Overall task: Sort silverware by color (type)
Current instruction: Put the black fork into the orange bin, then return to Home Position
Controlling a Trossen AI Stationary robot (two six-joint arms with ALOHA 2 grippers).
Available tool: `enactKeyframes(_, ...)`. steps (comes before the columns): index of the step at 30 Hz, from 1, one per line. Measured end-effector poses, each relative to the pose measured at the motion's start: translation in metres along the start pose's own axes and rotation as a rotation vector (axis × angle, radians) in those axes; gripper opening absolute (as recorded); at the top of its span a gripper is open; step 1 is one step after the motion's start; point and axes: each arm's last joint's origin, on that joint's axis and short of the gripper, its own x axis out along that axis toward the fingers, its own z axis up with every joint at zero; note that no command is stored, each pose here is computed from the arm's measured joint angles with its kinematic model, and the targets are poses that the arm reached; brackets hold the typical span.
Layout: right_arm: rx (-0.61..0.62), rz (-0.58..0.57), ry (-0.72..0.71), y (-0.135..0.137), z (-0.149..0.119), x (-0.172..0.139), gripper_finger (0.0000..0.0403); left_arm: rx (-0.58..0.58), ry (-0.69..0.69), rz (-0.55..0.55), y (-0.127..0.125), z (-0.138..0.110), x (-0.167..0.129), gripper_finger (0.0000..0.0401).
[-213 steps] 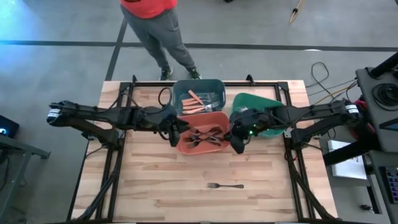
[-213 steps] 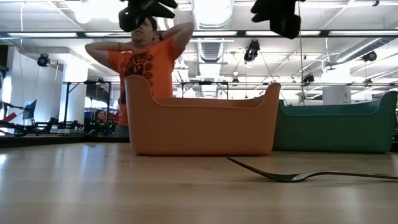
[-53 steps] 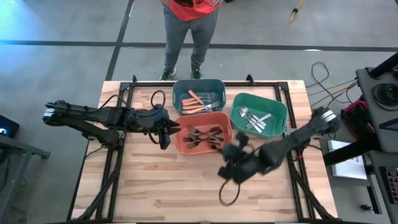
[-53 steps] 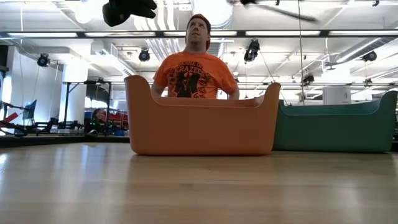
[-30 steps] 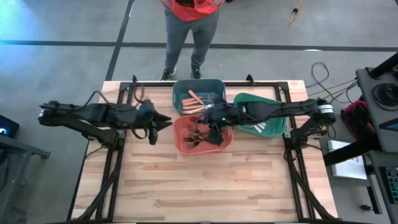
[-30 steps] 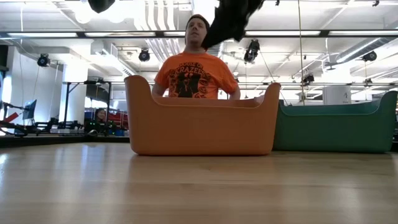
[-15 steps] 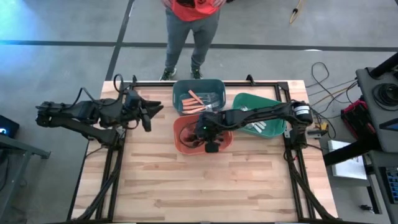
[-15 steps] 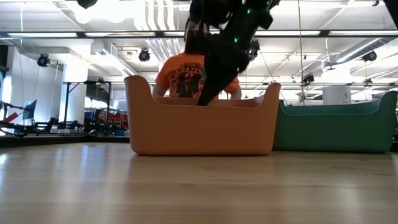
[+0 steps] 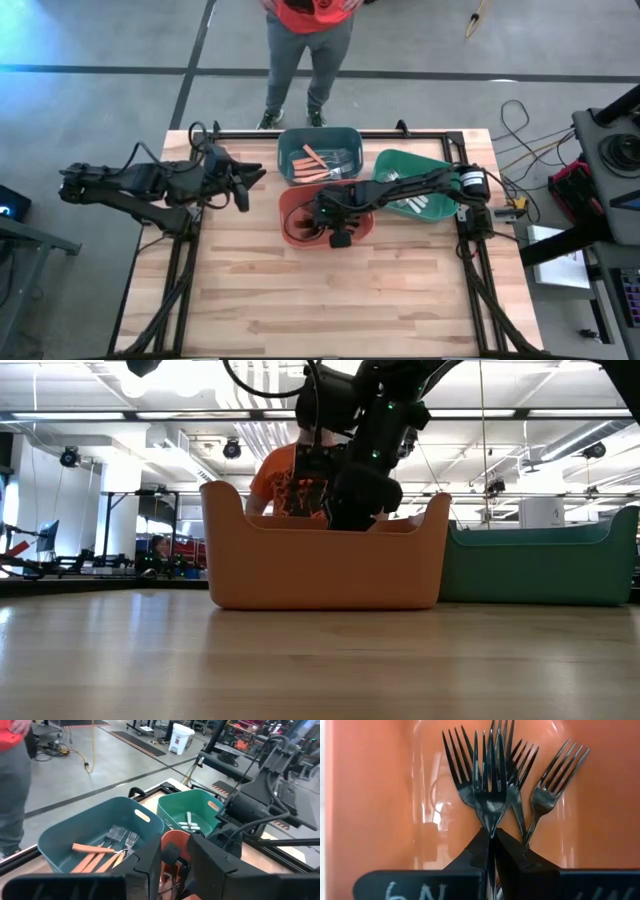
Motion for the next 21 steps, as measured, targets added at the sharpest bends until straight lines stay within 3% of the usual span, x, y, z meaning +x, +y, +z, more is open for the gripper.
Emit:
enactKeyframes(8, 0.004, -0.005, -0.030, 0.000, 0.003, -0.002, 0.0022, -0.002, -0.007, 0.019, 0.000, 0.000, 0.001, 0.0084)
enactKeyframes(16, 0.073, -0.013, -0.054, -0.002, 0.007, -0.005, 0.0107, -0.002, -0.007, 0.019, 0.000, 0.000, 0.001, 0.0084)
enactKeyframes(21, 0.113, -0.014, -0.111, -0.003, 0.016, -0.026, 0.0129, 0.003, -0.004, 0.012, 0.002, 0.000, -0.001, 0.0084)
